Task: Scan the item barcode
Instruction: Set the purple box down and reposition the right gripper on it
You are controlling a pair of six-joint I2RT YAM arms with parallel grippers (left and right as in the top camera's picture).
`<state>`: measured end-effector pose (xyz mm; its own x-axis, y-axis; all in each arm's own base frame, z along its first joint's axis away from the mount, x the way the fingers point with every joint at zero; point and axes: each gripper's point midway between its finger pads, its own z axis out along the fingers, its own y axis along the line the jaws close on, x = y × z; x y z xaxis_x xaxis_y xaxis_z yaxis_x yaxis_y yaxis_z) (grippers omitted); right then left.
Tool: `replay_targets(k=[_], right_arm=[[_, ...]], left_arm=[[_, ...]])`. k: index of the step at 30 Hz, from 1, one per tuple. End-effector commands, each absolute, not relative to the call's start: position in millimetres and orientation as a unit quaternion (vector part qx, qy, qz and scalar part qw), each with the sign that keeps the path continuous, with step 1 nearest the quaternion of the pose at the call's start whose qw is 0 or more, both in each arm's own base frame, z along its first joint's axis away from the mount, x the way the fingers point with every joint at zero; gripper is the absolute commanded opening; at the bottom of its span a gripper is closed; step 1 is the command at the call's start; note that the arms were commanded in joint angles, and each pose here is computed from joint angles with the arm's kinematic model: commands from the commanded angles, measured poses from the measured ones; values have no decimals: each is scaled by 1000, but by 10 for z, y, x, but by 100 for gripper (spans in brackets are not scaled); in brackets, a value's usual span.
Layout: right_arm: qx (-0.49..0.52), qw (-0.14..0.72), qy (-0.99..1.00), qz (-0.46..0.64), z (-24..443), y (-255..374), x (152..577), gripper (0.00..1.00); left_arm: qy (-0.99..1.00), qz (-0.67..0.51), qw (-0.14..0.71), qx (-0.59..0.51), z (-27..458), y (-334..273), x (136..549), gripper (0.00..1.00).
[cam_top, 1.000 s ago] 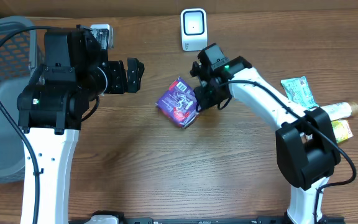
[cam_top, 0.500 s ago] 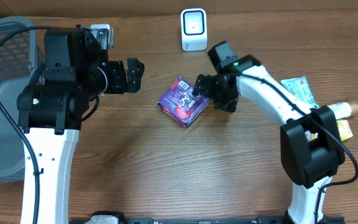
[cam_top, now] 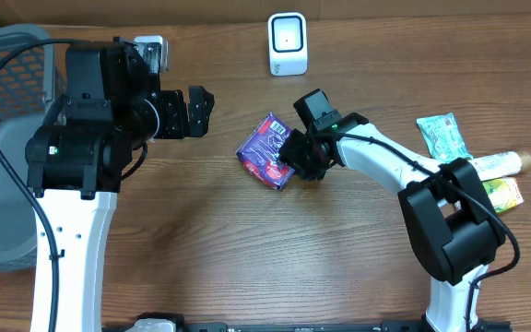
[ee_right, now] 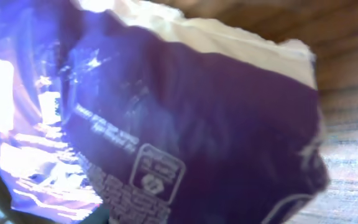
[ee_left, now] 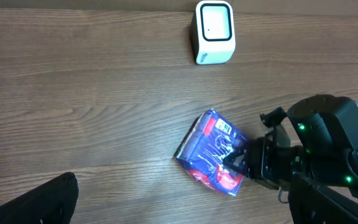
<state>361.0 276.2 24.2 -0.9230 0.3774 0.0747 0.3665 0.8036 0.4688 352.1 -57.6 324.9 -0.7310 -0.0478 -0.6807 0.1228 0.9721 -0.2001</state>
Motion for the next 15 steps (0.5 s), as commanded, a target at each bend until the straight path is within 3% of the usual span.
replay_targets(k=[1, 3, 6, 10, 13, 15], right_arm=[[153, 51, 962, 221, 265, 2632, 3661, 32], [111, 59, 964, 234, 328, 2672, 3692, 32], [-57, 95, 955, 276, 607, 2808, 3766, 33], [-232, 143, 933, 235, 812, 2729, 3842, 33], [-250, 163, 935, 188, 843, 2602, 3958, 46], [-224, 154, 937, 219, 923, 2639, 3960, 64]], left_arm=[[921, -116, 372, 11, 3294, -553, 3543, 100], [921, -116, 372, 11, 3294, -553, 3543, 100], [921, -116, 372, 11, 3294, -553, 3543, 99], [921, -116, 372, 11, 3294, -553, 3543, 100], [921, -116, 372, 11, 3294, -553, 3543, 100], [921, -116, 372, 11, 3294, -553, 3543, 100]])
